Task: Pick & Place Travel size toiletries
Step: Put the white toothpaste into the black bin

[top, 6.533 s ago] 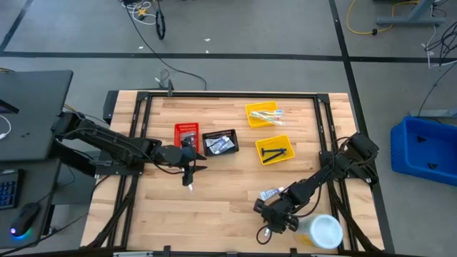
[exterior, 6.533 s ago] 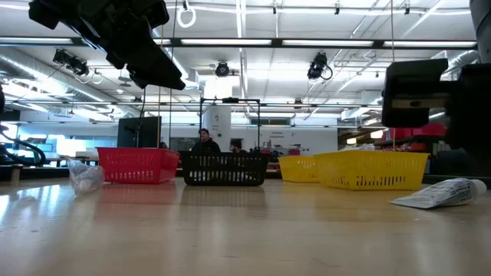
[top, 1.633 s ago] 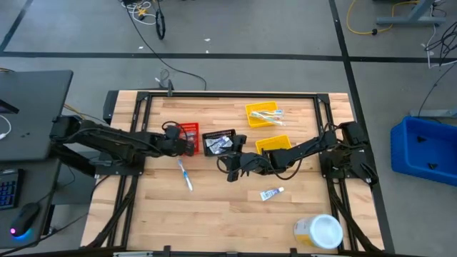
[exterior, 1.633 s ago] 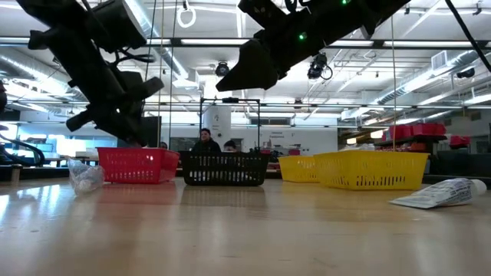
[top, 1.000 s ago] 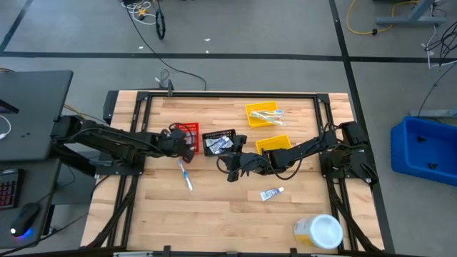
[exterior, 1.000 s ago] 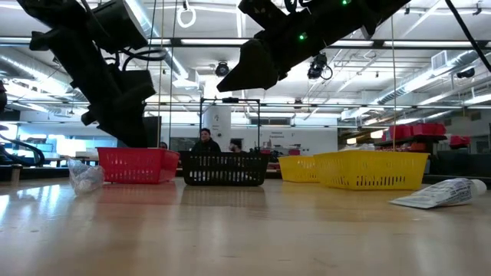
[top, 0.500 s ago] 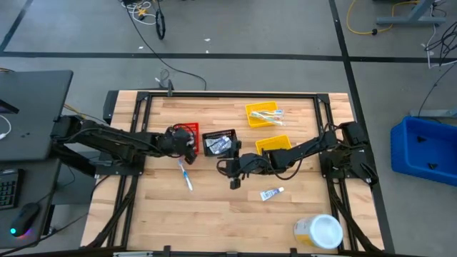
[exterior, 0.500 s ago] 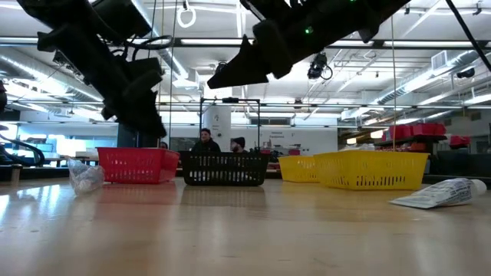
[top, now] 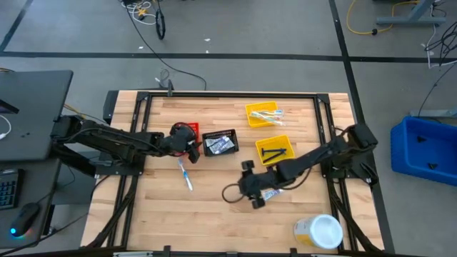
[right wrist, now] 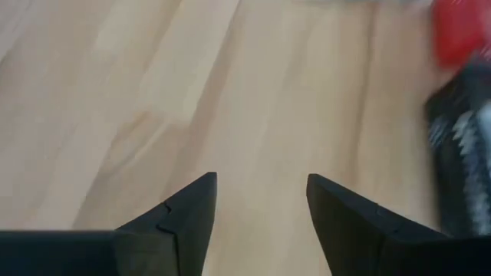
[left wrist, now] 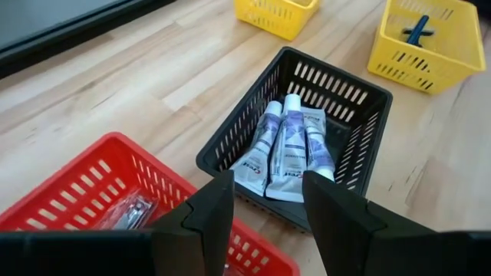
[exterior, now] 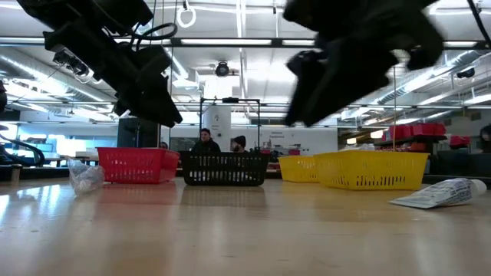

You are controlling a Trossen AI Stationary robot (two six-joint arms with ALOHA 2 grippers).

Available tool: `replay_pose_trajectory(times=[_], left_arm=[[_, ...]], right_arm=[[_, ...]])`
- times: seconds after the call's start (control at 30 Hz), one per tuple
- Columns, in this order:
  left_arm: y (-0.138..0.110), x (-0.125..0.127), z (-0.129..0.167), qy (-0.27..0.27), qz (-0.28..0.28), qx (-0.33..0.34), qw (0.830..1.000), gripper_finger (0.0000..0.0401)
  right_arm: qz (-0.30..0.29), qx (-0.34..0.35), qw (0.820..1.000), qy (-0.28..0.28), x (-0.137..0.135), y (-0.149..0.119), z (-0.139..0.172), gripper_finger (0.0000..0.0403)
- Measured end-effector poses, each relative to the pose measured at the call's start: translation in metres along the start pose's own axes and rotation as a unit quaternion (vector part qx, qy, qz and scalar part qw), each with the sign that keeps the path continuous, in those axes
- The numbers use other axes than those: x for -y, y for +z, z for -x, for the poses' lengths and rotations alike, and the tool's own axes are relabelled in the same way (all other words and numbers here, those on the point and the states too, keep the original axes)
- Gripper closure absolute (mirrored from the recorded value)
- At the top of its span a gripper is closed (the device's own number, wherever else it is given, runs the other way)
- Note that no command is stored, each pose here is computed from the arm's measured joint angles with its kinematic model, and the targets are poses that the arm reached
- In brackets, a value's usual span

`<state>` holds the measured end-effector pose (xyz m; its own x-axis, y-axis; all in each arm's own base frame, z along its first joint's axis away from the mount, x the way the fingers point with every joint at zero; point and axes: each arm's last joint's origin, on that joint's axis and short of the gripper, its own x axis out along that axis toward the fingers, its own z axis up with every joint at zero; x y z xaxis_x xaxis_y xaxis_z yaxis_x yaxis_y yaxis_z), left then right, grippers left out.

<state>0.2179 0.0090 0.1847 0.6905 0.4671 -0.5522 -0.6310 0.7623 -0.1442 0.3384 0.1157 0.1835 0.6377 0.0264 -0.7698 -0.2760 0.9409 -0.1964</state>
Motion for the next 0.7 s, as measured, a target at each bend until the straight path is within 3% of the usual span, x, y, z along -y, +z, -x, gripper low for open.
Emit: replay_pose_trajectory(times=[0.17,0.33,0.47,0.7], left_arm=[[0.0,0.0,0.0,0.0,0.02,0.001,1.0,0.0236],[0.002,0.001,0.0,-0.006,0.026,0.009,1.0,0.0236],[0.004,0.002,0.0,-0.012,0.032,0.018,0.999,0.0236],[0.004,0.002,0.0,-0.013,0.032,0.017,0.999,0.0236]], right_arm=[[-0.076,-0.121,0.989,0.048,-0.009,-0.017,0.023,0.0185],[-0.183,-0.241,0.949,0.085,-0.019,-0.035,0.034,0.0193],[-0.179,-0.293,0.935,0.089,-0.029,-0.044,0.041,0.0205],[-0.159,-0.31,0.935,0.061,-0.034,-0.061,0.037,0.0201]])
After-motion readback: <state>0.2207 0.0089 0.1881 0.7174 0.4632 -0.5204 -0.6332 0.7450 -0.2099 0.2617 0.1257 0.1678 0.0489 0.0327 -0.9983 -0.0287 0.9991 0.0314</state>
